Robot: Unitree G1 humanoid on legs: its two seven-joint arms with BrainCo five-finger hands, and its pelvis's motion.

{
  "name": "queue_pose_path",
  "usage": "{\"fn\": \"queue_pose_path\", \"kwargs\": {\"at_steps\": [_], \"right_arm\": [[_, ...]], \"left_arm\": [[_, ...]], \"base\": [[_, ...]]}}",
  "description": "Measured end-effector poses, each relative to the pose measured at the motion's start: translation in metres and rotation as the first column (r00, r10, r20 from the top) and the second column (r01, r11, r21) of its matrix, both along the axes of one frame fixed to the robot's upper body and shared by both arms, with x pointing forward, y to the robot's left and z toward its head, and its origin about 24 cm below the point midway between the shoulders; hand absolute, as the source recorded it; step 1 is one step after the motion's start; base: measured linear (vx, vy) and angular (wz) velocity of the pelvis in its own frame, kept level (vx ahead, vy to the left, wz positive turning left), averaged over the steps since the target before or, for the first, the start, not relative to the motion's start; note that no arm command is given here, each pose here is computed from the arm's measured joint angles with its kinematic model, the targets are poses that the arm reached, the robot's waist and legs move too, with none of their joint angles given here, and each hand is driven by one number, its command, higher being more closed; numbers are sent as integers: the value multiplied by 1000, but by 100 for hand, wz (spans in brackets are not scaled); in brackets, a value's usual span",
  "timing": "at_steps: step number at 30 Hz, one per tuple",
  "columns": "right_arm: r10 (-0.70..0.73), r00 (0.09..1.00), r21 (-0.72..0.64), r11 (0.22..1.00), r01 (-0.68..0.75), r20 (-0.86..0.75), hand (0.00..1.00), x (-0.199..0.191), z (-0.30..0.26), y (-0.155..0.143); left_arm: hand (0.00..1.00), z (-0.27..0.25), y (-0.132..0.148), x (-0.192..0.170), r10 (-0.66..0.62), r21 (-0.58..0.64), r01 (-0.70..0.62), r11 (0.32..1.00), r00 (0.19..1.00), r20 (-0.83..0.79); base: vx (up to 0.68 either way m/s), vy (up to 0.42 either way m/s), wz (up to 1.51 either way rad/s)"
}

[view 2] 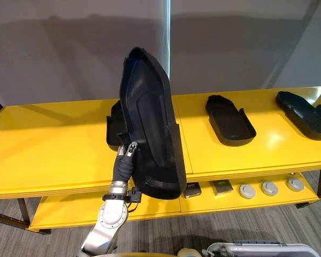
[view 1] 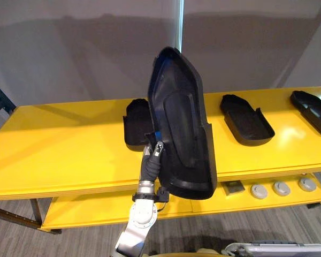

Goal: Walk over and take plastic housings, then place them on the shelf

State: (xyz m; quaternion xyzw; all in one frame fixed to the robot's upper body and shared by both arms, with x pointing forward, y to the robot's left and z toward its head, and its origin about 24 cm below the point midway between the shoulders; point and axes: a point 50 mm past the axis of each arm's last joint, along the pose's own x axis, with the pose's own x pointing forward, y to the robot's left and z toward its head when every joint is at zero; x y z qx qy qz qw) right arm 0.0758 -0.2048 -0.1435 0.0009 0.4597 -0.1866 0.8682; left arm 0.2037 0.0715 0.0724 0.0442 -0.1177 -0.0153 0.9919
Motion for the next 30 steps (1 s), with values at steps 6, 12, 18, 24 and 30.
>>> {"fn": "queue_pose_path", "kwargs": {"at_steps": [6,12,18,24,30], "right_arm": [[34,999,4,999,-34,17,0,3,0,5],[64,998,-11,998,-64,10,0,17,-3,5],[98,995,-8,995,-98,1,0,31,-5,8],[146,989,21,989,-146,-6,0,41,-8,29],[178,984,6,984,-178,2,0,49,-6,29]], "left_arm": [[100,-3,0,-2,0,0,0,1000,1000,-13],[100,6,-4,5,-36,-5,37,999,999,27],[100,1,-10,8,-66,-38,66,997,998,-5],[100,0,-1,15,-70,3,70,998,998,10],[100,-13,5,18,-61,34,63,997,997,-39]], "base": [[-43,0,2],[-60,54,66],[-24,343,36],[-32,584,-9],[-82,391,-30]]}}
